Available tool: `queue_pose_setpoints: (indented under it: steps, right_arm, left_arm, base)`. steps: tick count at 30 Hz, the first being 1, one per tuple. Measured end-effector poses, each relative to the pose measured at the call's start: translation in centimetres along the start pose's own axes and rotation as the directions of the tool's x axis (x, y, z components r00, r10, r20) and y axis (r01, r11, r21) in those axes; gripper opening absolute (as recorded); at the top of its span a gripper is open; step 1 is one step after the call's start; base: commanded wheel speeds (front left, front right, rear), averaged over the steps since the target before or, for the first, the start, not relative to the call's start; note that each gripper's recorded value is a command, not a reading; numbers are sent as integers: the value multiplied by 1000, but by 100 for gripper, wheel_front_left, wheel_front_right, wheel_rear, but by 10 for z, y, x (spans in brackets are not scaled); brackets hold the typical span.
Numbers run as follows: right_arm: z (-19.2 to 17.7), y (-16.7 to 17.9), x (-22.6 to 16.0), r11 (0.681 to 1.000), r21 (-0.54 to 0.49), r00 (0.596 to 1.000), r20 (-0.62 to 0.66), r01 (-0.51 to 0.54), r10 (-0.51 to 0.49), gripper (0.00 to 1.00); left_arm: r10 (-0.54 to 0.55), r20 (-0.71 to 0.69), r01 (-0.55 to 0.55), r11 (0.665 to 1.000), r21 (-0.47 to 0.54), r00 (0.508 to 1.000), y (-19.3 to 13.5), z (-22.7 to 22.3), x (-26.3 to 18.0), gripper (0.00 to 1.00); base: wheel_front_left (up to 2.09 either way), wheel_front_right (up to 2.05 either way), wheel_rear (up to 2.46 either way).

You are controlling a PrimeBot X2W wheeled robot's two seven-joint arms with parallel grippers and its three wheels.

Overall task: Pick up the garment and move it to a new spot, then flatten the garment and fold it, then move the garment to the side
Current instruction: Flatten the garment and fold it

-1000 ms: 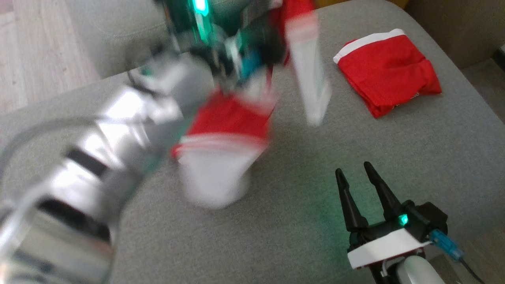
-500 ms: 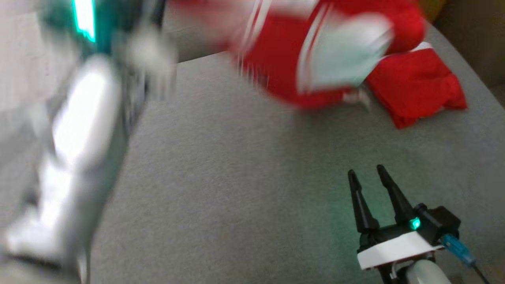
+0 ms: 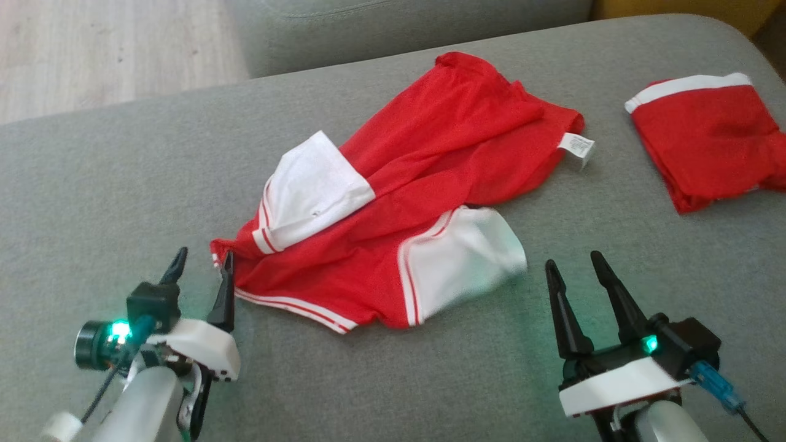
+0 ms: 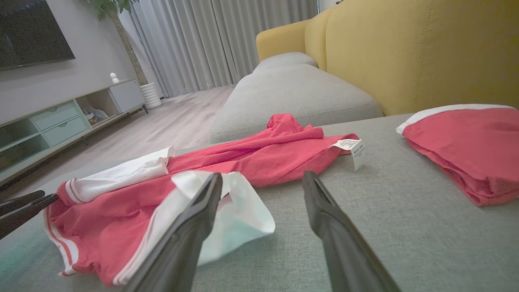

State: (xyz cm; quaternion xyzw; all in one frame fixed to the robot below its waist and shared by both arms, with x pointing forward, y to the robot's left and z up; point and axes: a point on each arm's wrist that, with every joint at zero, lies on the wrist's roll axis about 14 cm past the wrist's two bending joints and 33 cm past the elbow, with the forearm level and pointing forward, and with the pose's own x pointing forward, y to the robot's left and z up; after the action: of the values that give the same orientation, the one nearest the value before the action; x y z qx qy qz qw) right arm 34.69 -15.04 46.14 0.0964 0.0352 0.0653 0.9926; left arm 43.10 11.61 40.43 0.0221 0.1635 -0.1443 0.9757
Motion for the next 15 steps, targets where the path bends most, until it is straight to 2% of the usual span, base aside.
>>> queue_pose_setpoints:
  steps: [2,7,15]
  right_arm:
    - [-2,4,2,1000,1,1000,-5,-13,13,100]
    - [-5,7,5,1000,2,1000,-14,-26,26,100]
    - [-16,5,9,999,-4,998,-52,-33,33,100]
  left_arm:
    - [30,18,-30,999,20,999,6,1,-4,100]
    - [33,96,-55,969,239,995,5,21,-7,100]
    - [-139,91,82,883,462,986,-59,53,13,100]
  base:
    - [0,0,0]
    - [0,0,0]
    - [0,0,0]
